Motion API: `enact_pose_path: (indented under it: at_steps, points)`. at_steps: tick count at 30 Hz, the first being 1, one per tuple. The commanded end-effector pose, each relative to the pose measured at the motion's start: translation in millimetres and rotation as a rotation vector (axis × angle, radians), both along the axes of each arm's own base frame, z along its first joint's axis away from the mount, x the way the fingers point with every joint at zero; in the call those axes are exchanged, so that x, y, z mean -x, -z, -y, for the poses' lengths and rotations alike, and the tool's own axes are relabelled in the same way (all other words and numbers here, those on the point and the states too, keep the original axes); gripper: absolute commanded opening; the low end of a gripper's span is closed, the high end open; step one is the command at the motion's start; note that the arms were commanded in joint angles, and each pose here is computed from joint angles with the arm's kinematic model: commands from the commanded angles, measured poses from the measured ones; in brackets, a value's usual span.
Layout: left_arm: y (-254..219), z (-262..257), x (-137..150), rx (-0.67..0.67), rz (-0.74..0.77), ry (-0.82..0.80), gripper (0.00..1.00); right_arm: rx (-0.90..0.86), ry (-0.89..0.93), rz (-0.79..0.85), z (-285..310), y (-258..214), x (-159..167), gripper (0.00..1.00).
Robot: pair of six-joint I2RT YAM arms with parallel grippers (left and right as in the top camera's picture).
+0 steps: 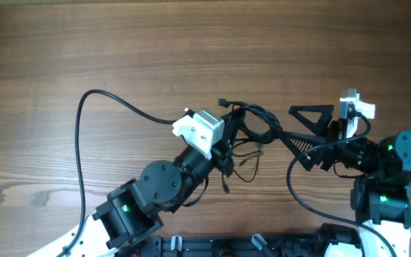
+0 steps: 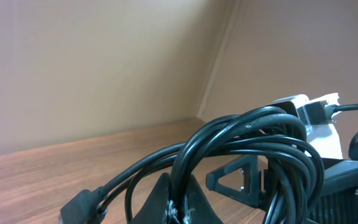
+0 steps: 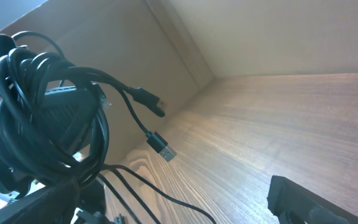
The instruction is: Untangle cables
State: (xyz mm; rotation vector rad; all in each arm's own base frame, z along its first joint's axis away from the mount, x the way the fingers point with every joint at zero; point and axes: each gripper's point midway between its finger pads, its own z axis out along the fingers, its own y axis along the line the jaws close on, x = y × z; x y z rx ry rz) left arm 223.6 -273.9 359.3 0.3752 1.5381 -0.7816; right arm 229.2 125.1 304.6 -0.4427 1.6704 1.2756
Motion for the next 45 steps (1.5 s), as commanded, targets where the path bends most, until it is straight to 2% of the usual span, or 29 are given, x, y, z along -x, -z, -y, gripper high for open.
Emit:
enact_pose_path:
  at_steps: [1, 3, 5, 13, 16, 19, 23, 26, 34, 38, 45]
  points:
    - [-8, 1, 5, 0.036, -0.006, 0.028, 0.04, 0.023, -0.054, 0.094, -4, -12, 10, 1.0]
    - [-7, 7, 7, 0.054, -0.026, 0.057, 0.04, 0.027, -0.096, 0.129, -7, -19, 17, 1.0]
    - [-8, 23, 18, 0.063, -0.022, 0.165, 0.04, 0.025, -0.096, 0.125, -7, -19, 17, 1.0]
    - [0, 32, 13, 0.059, -0.04, 0.169, 0.04, 0.042, -0.141, 0.167, -10, -21, 25, 1.0]
    - [-11, 23, 4, 0.123, -0.036, 0.095, 0.04, 0.048, -0.159, 0.18, -11, -21, 28, 1.0]
    - [-16, 23, 4, 0.141, -0.026, 0.097, 0.04, 0.057, -0.18, 0.202, -12, -22, 32, 1.0]
    - [-12, 39, 20, 0.134, -0.044, 0.229, 0.04, 0.054, -0.179, 0.197, -12, -22, 32, 1.0]
    - [2, 51, 21, 0.101, -0.069, 0.265, 0.04, 0.055, -0.179, 0.199, -12, -23, 32, 1.0]
    - [7, 52, 15, 0.109, -0.096, 0.24, 0.04, 0.068, -0.217, 0.233, -14, -25, 39, 1.0]
    - [8, 62, 30, 0.094, -0.096, 0.342, 0.04, 0.02, -0.117, 0.156, -9, -29, 22, 1.0]
    - [21, 67, 40, 0.034, -0.106, 0.404, 0.04, -0.064, 0.151, 0.083, 14, -36, -18, 1.0]
